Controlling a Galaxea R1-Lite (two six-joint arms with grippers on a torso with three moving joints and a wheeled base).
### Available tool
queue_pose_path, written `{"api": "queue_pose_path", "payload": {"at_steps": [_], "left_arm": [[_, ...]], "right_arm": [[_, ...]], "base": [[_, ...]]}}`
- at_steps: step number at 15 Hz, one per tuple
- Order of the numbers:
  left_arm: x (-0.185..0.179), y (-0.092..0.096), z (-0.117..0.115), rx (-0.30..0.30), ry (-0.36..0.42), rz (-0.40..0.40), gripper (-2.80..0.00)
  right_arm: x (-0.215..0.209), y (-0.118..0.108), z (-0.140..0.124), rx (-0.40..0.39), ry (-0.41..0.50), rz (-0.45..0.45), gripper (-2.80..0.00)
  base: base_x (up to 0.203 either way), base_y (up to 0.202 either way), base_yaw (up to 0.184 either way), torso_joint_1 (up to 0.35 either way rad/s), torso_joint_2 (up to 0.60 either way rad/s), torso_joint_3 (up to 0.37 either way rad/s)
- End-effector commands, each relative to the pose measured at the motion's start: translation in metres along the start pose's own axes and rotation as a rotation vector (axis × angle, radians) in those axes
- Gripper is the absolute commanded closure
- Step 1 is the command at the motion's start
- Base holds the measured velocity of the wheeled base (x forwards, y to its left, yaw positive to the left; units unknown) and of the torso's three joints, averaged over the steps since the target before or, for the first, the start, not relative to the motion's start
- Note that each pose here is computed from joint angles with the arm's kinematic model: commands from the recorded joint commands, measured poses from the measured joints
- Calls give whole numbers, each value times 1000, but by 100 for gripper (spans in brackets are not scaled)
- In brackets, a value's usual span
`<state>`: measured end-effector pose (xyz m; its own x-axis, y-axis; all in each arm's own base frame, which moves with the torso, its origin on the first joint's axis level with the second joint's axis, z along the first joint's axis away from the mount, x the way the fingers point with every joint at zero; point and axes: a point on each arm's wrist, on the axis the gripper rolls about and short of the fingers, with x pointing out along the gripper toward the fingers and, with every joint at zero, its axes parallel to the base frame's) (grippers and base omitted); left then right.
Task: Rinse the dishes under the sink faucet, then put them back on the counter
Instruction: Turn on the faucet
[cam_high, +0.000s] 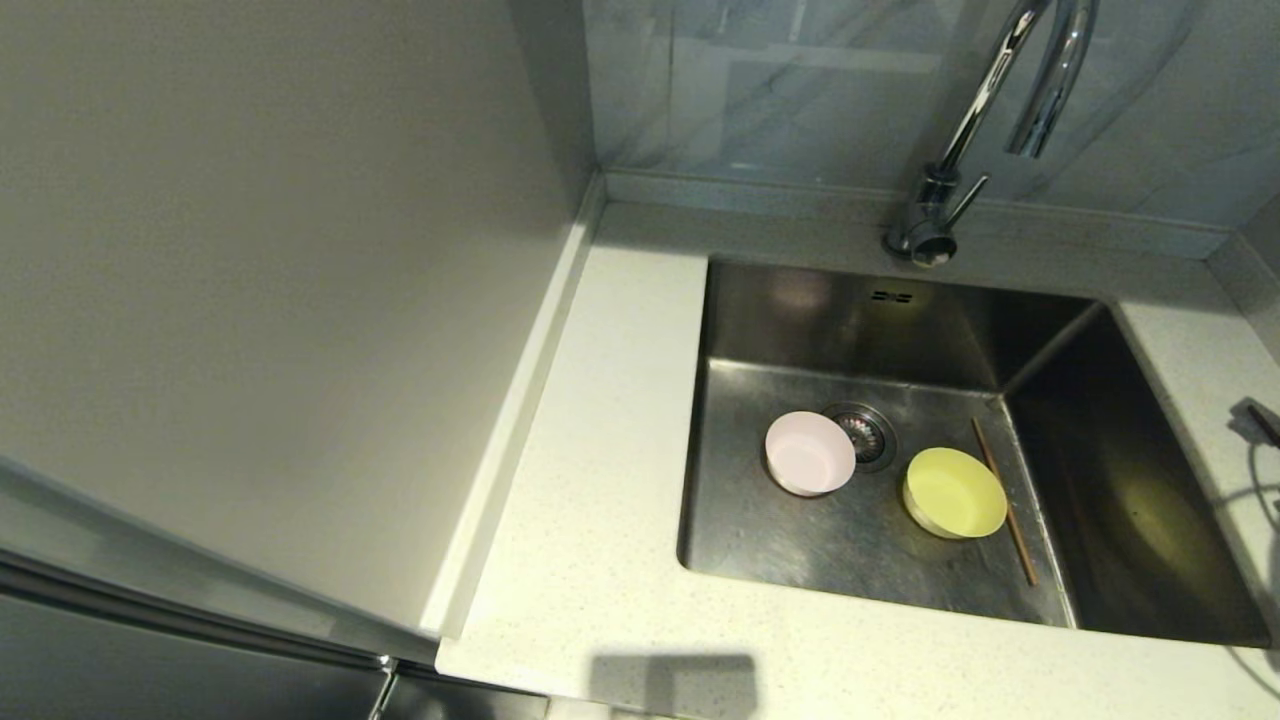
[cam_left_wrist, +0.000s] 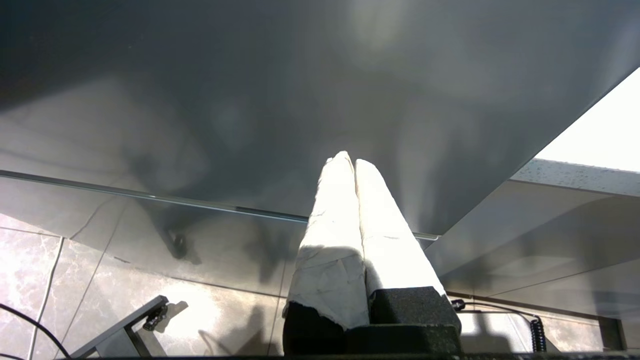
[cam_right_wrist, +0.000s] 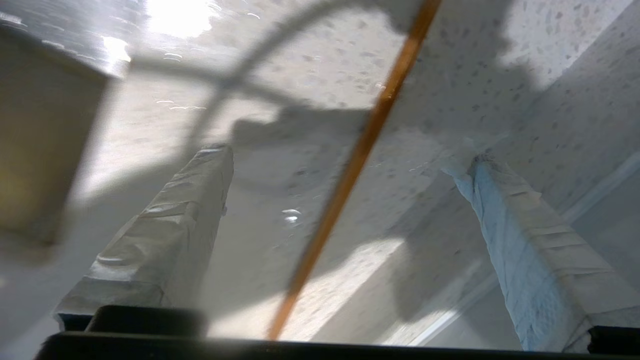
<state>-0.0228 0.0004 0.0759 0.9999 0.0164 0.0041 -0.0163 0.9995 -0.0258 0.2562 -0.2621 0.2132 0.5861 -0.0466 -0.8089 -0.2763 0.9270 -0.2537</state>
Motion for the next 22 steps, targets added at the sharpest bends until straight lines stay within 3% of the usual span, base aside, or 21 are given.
{"api": "queue_pose_path", "payload": {"at_steps": [1, 5, 10, 11, 12, 15, 18, 22], "left_arm": [[0, 0, 0, 0, -4, 0, 0], [0, 0, 0, 0, -4, 0, 0], [0, 0, 0, 0, -4, 0, 0], [0, 0, 0, 0, -4, 0, 0], [0, 0, 0, 0, -4, 0, 0], [0, 0, 0, 0, -4, 0, 0], [0, 0, 0, 0, -4, 0, 0], [0, 0, 0, 0, -4, 0, 0]], "right_arm": [[4, 8, 6, -56, -11, -63, -280], [8, 31, 23, -90, -25, -48, -280], [4, 26, 33, -3, -15, -92, -280], [1, 26, 34, 11, -8, -81, -37], [-3, 26, 35, 25, 11, -55, 0], [-10, 30, 35, 67, 84, 30, 0], [1, 27, 33, 84, 130, 36, 0], [5, 18, 37, 93, 104, -2, 0]], "base": [[0, 0, 0, 0, 0, 0], [0, 0, 0, 0, 0, 0], [0, 0, 0, 0, 0, 0], [0, 0, 0, 0, 0, 0], [0, 0, 0, 0, 0, 0], [0, 0, 0, 0, 0, 0], [0, 0, 0, 0, 0, 0], [0, 0, 0, 0, 0, 0]]}}
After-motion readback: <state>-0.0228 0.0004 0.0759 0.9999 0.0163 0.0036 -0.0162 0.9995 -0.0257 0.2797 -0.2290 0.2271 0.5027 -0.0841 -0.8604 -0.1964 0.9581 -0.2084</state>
